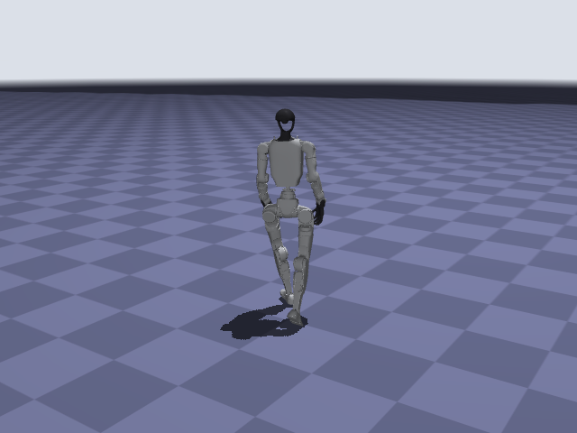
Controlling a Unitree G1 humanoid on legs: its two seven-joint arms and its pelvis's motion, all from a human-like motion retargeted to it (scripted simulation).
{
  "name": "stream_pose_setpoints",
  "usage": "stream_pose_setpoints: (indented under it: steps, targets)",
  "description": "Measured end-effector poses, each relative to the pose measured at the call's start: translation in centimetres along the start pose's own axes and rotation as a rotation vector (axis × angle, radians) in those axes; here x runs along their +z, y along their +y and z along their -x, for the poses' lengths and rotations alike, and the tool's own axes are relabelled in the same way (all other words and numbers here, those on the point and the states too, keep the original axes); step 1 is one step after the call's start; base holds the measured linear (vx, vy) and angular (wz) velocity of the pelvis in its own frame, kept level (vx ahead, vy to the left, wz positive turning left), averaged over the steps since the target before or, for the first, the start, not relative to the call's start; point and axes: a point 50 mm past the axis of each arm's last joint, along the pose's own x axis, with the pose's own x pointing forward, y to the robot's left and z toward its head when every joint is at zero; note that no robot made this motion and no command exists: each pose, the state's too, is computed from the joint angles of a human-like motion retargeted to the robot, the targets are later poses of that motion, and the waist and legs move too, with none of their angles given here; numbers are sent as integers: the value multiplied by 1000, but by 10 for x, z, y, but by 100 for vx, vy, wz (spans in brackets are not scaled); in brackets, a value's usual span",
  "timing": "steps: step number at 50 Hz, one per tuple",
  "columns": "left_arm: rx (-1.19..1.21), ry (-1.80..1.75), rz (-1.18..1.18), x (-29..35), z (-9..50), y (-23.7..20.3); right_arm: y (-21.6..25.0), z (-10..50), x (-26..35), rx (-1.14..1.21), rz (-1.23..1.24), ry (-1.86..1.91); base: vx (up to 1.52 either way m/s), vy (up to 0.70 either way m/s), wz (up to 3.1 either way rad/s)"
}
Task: Walk run
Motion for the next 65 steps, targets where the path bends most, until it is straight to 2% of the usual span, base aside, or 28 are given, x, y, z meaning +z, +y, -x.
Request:
stream_pose_setpoints:
  steps: [9, 17, 27, 30, 35, 38, 45, 57, 62, 65]
  targets:
    - [-138, 89, -236, 2, -4, 14, -29, 2, 21, -202, 23, -85, 76, 18, 116]
    - [-150, 8, -260, 11, -6, 4, -35, 8, 32, -253, -207, -292, 65, 0, 236]
    - [-189, 60, -125, -3, -3, -5, -31, 8, 32, -149, 61, -207, 74, -20, 144]
    - [-265, 47, -114, -2, -2, -25, -41, 12, 25, -206, -14, -207, 72, 31, 226]
    - [-353, 79, -224, -6, 1, -41, -26, 15, 7, -203, -220, -240, 95, -17, 237]
    - [-289, 50, -252, 3, -2, -38, -31, 19, -10, -201, -190, -149, 69, -12, 237]
    - [-73, -63, -156, 17, -2, -28, -34, 25, -27, -74, 67, -44, 47, -9, 83]
    - [-38, -59, -117, 15, -1, -39, -17, 20, -28, -51, -24, -51, 50, -8, 114]
    - [-62, -41, -64, 14, -2, -38, 0, 16, -29, 34, 3, -33, 72, -18, 60]
    - [-59, -1, -41, 7, -1, -37, 1, 13, -26, 10, 13, -21, 90, -40, -7]
